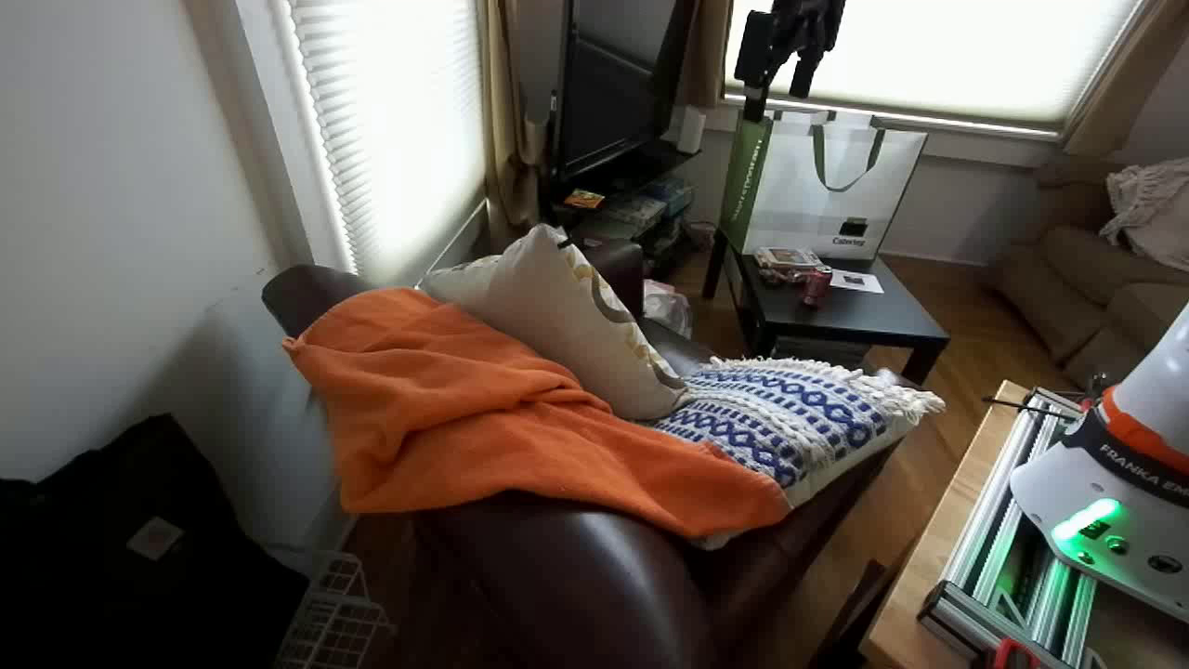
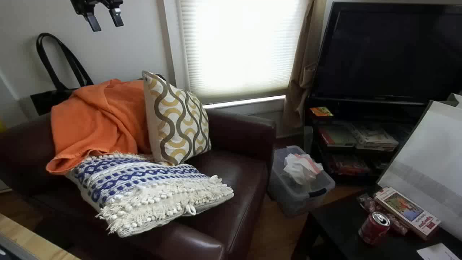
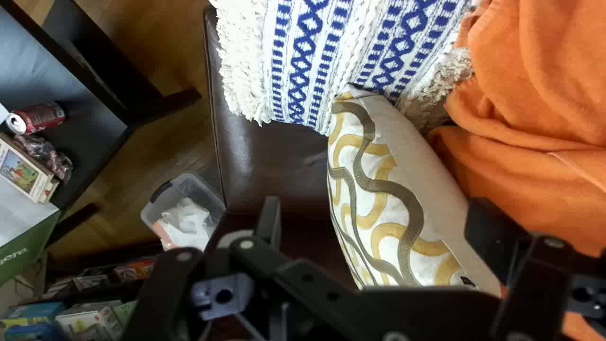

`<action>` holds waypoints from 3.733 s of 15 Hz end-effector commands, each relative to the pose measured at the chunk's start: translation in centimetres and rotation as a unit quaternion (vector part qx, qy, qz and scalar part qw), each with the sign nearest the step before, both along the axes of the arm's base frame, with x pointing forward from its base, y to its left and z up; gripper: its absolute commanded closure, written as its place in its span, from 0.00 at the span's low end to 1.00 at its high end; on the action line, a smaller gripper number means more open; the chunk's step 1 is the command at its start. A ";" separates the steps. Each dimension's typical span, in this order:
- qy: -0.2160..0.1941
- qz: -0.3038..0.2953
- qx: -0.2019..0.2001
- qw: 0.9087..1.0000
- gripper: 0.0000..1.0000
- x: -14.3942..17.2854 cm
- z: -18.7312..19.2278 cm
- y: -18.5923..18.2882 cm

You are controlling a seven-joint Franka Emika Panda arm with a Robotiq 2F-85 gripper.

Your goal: Pick up the orange towel and use it to cover the pillow with brown curved stripes

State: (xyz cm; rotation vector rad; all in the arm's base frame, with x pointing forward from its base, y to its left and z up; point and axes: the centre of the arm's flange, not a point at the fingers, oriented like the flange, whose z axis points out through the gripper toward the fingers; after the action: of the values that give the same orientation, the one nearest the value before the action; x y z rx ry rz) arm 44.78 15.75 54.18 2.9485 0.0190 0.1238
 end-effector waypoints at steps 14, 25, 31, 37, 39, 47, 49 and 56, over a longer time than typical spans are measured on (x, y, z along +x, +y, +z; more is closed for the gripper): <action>0.000 0.000 0.000 1.000 0.00 0.0 0.0 0.0; -0.030 0.113 0.174 0.978 0.00 8.8 -6.9 16.1; -0.001 0.139 0.176 0.975 0.00 8.3 -10.8 18.0; 0.015 0.216 0.197 0.956 0.00 8.4 -14.0 20.5; 0.027 0.259 0.200 0.945 0.00 8.5 -16.8 22.6; 0.070 0.347 0.214 0.910 0.00 10.1 -24.8 27.5; 0.065 0.359 0.212 0.907 0.00 10.8 -26.2 27.9; 0.069 0.384 0.208 0.897 0.30 11.7 -28.6 29.5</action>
State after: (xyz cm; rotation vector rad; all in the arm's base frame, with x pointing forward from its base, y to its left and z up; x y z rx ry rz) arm 55.70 44.14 26.30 3.1811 1.2924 0.0381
